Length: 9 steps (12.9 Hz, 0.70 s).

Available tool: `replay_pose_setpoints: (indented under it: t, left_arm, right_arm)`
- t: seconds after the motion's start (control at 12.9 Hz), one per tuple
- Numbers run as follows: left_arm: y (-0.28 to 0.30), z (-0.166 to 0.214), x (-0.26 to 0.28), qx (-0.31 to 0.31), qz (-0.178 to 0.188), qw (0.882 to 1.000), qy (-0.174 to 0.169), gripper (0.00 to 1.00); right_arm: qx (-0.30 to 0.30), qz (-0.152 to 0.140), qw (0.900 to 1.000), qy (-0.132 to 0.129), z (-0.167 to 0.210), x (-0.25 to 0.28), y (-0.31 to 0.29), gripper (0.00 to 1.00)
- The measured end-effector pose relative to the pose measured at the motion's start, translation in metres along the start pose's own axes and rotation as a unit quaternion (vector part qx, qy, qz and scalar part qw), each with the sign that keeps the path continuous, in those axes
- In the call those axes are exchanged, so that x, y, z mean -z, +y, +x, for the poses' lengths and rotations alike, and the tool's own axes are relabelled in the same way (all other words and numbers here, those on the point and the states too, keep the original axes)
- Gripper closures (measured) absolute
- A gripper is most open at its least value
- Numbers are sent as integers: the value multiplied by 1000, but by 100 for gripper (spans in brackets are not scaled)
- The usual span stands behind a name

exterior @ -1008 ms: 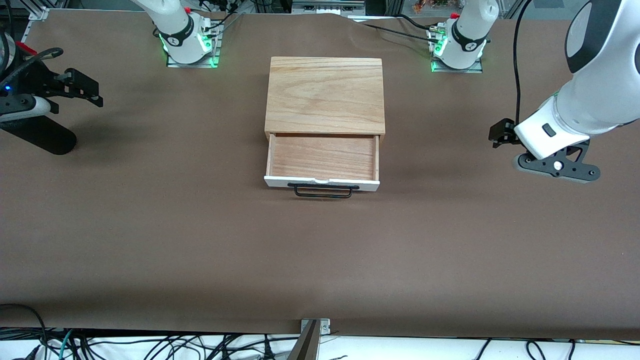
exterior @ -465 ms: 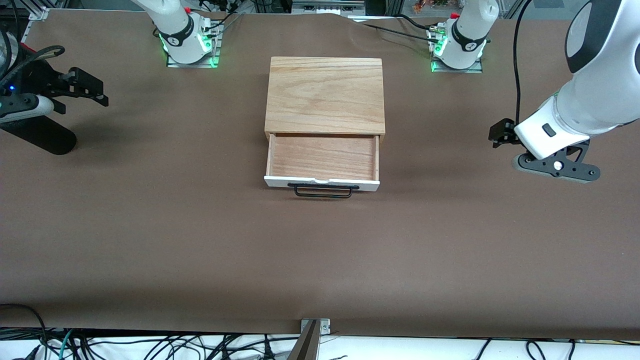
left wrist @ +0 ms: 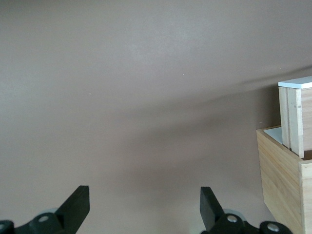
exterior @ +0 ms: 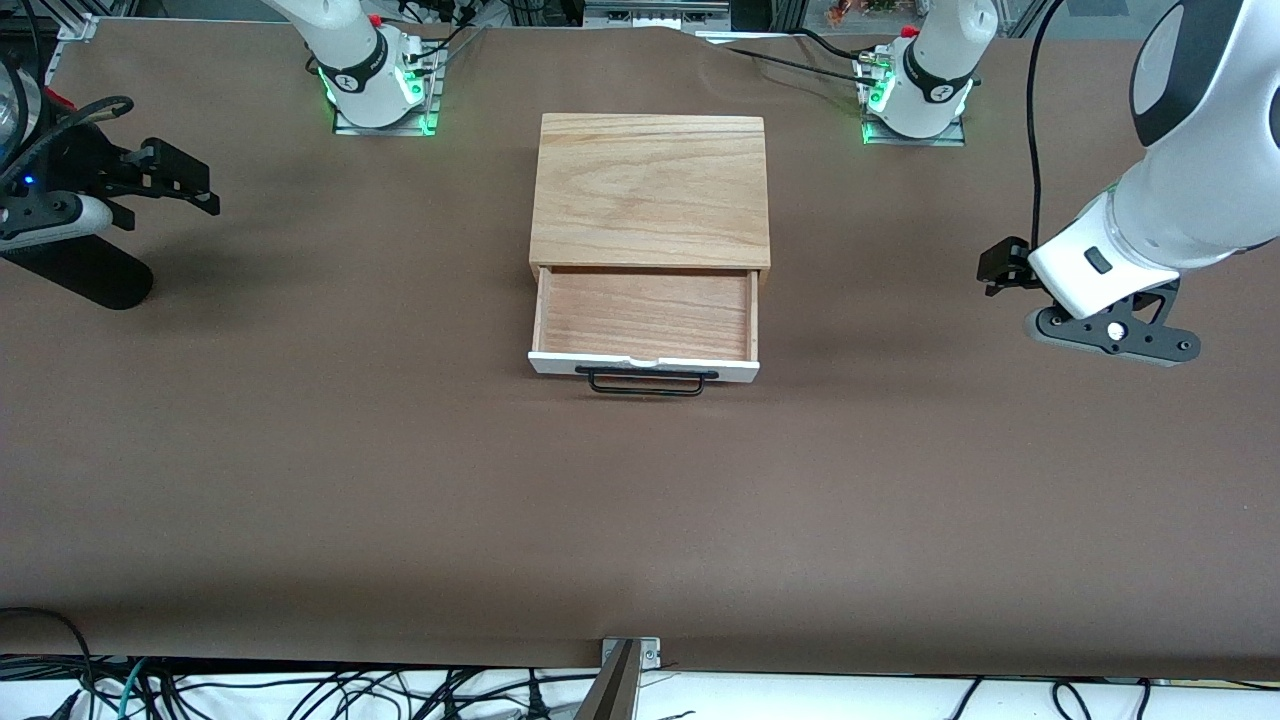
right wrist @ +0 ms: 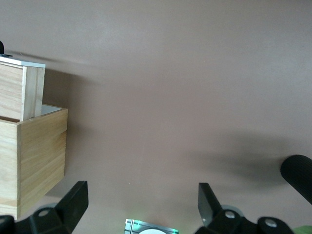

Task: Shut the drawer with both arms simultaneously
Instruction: 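Move the right gripper toward the drawer's white front beside the handle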

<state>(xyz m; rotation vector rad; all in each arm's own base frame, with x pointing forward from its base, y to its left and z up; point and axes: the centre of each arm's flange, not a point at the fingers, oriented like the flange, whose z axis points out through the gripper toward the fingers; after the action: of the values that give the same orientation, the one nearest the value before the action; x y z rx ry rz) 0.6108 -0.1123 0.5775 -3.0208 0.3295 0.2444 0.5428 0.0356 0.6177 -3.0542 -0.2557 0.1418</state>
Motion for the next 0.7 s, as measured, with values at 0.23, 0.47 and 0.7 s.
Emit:
replay_pose_setpoints:
  t: [0.23, 0.47, 0.7]
  left_arm:
    - [0, 0, 0, 0, 0, 1000, 0, 0]
    - [0, 0, 0, 0, 0, 1000, 0, 0]
    - [0, 0, 0, 0, 0, 1000, 0, 0]
  right_arm:
    - [1, 6, 1000, -1, 2, -3, -2, 0]
    - [4, 62, 998, -7, 19, -23, -16, 0]
    - [1, 118, 993, -4, 60, -70, -36, 0]
